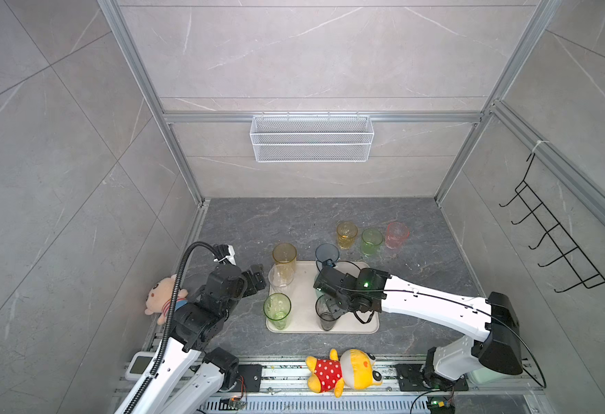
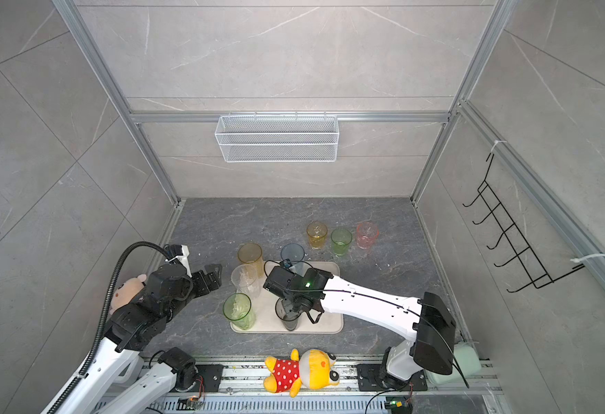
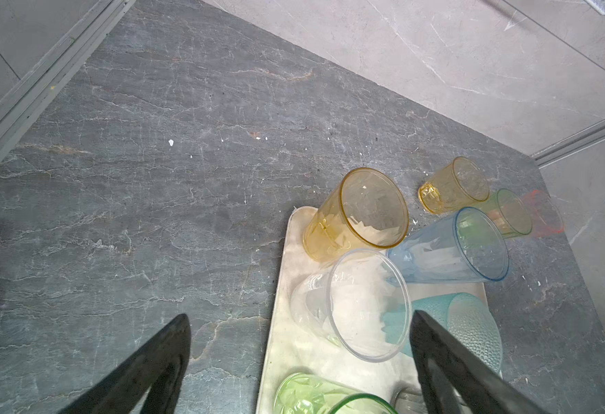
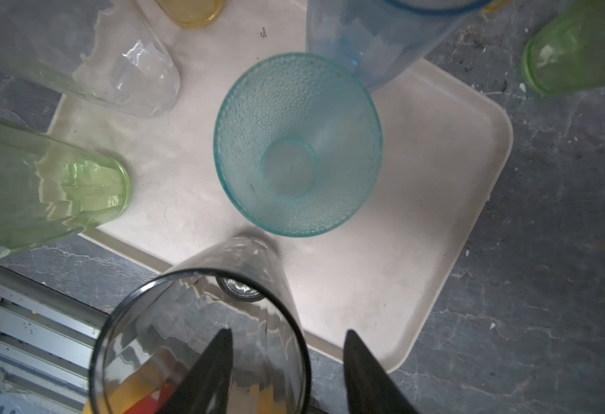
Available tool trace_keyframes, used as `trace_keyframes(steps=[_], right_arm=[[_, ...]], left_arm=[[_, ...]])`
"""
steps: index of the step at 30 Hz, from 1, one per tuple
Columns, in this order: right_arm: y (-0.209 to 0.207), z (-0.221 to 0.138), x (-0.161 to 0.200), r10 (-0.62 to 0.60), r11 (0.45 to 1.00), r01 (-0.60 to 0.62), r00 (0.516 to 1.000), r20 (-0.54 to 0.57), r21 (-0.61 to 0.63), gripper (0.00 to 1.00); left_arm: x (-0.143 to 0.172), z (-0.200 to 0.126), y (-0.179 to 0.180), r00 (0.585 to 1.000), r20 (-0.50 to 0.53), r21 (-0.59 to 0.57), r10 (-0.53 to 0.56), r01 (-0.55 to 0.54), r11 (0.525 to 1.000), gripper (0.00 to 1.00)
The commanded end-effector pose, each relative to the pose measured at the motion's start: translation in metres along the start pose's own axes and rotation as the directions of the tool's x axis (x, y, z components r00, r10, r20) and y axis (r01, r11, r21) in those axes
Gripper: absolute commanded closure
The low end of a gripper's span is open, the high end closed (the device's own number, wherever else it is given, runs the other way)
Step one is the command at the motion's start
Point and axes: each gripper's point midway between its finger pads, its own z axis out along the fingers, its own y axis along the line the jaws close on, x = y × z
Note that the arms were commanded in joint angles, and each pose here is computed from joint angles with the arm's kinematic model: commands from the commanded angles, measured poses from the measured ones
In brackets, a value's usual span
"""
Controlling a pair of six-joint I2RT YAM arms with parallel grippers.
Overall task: Place the glasses into the tray
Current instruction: Place the glass on the tray.
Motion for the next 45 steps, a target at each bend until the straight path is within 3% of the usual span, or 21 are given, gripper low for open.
trace_keyframes(steps=[1, 7, 21, 34, 45], right_arm=[[-0.002, -0.029, -0.008, -0.002, 1.0, 0.003, 0.999, 0.039, -0.03, 0.39], [-0.009, -0.059, -0.022, -0.017, 0.999, 0.021, 0.994, 0.109, -0.035, 0.34], [-0.057, -0.112, -0.076, -0.014, 0.988, -0.042, 0.933, 0.359, 0.148, 0.17], [-0.12, -0.112, -0.141, 0.06, 0.968, -0.164, 0.885, 0.461, 0.188, 0.12], [-0.177, -0.073, -0.181, 0.168, 0.937, -0.291, 0.86, 0.481, 0.193, 0.09]], left_arm=[[-0.009, -0.003, -0.004, 1.0, 0.023, 0.009, -0.009, 0.009, 1.0, 0.05], [-0.011, -0.003, -0.004, 1.0, 0.028, 0.009, -0.005, 0.005, 1.0, 0.05], [-0.01, 0.007, -0.009, 1.0, 0.021, 0.018, -0.004, 0.004, 1.0, 0.05], [-0.036, 0.008, -0.016, 0.993, 0.07, -0.021, 0.092, -0.091, 0.996, 0.04], [-0.059, 0.018, -0.019, 0.959, 0.119, -0.103, 0.257, -0.245, 0.964, 0.0]])
